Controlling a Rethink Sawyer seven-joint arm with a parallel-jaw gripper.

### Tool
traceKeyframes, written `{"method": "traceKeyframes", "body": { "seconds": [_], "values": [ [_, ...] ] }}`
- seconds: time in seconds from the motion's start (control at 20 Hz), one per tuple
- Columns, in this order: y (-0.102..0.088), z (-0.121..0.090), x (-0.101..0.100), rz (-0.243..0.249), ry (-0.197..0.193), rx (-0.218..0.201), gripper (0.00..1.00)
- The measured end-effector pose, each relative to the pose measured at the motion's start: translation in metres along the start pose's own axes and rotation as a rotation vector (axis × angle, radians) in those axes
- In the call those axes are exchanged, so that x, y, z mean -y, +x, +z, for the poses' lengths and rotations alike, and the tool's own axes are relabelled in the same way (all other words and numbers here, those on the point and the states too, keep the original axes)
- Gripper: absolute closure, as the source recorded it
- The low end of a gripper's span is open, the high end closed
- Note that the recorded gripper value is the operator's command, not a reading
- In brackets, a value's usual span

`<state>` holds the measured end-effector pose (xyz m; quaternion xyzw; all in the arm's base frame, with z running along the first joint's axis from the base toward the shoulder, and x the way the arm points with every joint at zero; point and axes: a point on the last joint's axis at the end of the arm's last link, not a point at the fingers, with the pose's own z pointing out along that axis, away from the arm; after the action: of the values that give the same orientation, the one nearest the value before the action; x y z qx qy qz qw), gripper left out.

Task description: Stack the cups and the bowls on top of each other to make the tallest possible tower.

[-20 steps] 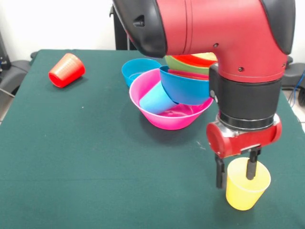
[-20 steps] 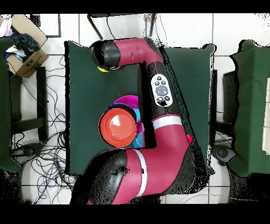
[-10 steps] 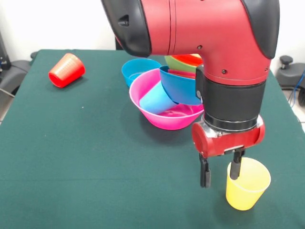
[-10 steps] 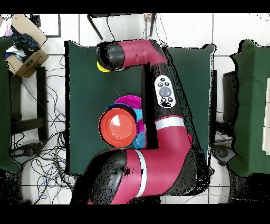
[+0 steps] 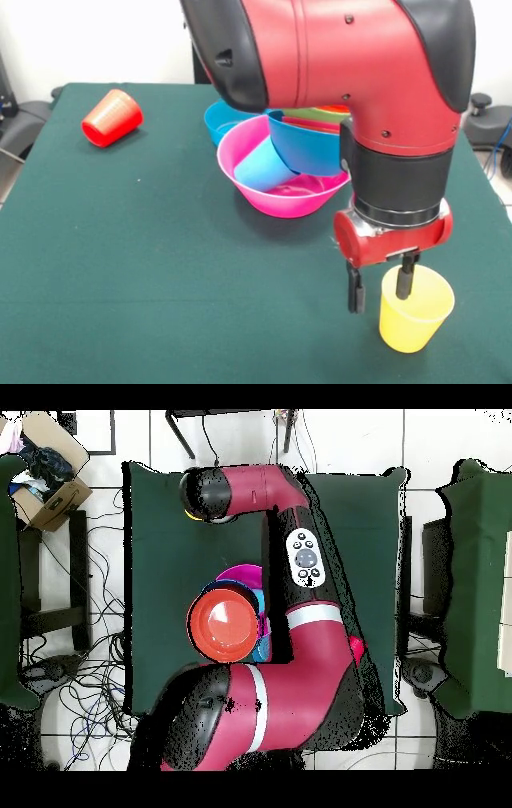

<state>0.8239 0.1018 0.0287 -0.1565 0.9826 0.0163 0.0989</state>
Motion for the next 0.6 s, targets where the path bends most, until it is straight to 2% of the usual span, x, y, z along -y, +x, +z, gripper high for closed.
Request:
{"method": "traceKeyframes", "body": {
  "seconds": [0.4, 0.6],
  "values": [
    [0.007, 0.017, -0.029, -0.011, -0.027, -0.030, 0.00],
    [0.010, 0.022, -0.032, -0.011, -0.031, -0.038, 0.00]
  ]
}}
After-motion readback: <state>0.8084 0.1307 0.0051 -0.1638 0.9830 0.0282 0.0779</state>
